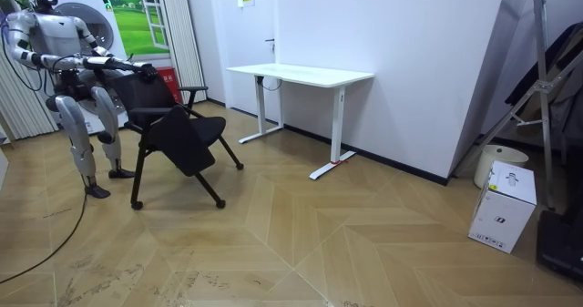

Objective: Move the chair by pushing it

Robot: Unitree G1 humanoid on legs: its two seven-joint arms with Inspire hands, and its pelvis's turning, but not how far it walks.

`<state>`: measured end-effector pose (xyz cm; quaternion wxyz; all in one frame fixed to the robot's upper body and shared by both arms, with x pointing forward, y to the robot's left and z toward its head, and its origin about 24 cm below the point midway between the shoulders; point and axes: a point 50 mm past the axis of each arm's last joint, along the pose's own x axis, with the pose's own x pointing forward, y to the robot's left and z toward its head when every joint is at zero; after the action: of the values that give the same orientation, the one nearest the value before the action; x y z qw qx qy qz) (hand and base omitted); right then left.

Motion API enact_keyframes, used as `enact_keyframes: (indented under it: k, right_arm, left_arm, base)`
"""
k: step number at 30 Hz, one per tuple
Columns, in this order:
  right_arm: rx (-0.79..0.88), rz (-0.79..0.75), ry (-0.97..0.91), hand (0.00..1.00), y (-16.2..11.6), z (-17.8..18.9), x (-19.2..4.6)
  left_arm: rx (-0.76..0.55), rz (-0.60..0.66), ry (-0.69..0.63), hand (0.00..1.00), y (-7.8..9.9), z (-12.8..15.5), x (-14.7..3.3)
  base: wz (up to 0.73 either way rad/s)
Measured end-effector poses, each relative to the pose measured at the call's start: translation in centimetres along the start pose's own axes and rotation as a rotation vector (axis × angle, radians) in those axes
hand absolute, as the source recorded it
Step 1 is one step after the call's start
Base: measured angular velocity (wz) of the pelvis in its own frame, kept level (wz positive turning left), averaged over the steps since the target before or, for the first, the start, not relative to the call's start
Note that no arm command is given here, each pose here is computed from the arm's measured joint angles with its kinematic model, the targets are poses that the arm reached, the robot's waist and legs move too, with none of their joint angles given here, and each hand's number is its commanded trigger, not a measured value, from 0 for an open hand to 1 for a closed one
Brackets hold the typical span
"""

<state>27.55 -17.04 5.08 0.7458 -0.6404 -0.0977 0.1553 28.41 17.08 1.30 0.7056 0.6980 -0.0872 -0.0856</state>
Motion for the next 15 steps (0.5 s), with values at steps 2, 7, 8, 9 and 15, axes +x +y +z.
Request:
enact_keyframes:
  k: [2, 7, 8, 9, 15]
  right_arm:
    - [-0.004, 0.048, 0.012, 0.00, 0.9, -0.3, -0.1]
    - [-0.052, 0.108, 0.004, 0.00, 1.7, -0.2, -0.2]
    - [-0.060, 0.111, 0.005, 0.00, 1.7, -0.2, -0.2]
    - [-0.067, 0.113, 0.006, 0.00, 1.8, -0.3, -0.2]
    - [-0.124, 0.120, 0.019, 0.00, 2.1, -0.7, 0.1]
  left_arm:
    - [0.000, 0.000, -0.001, 1.00, 0.0, 0.0, 0.0]
    - [-0.003, 0.002, -0.008, 1.00, 0.1, 0.0, 0.0]
    - [-0.003, 0.001, -0.012, 1.00, 0.1, 0.0, 0.1]
    - [-0.004, 0.000, -0.014, 1.00, 0.1, 0.1, 0.1]
    - [-0.008, -0.006, -0.031, 1.00, 0.1, 0.3, 0.4]
  base:
    - [0.00]
    - [0.00]
    - [0.00]
    - [0.04]
    - [0.07]
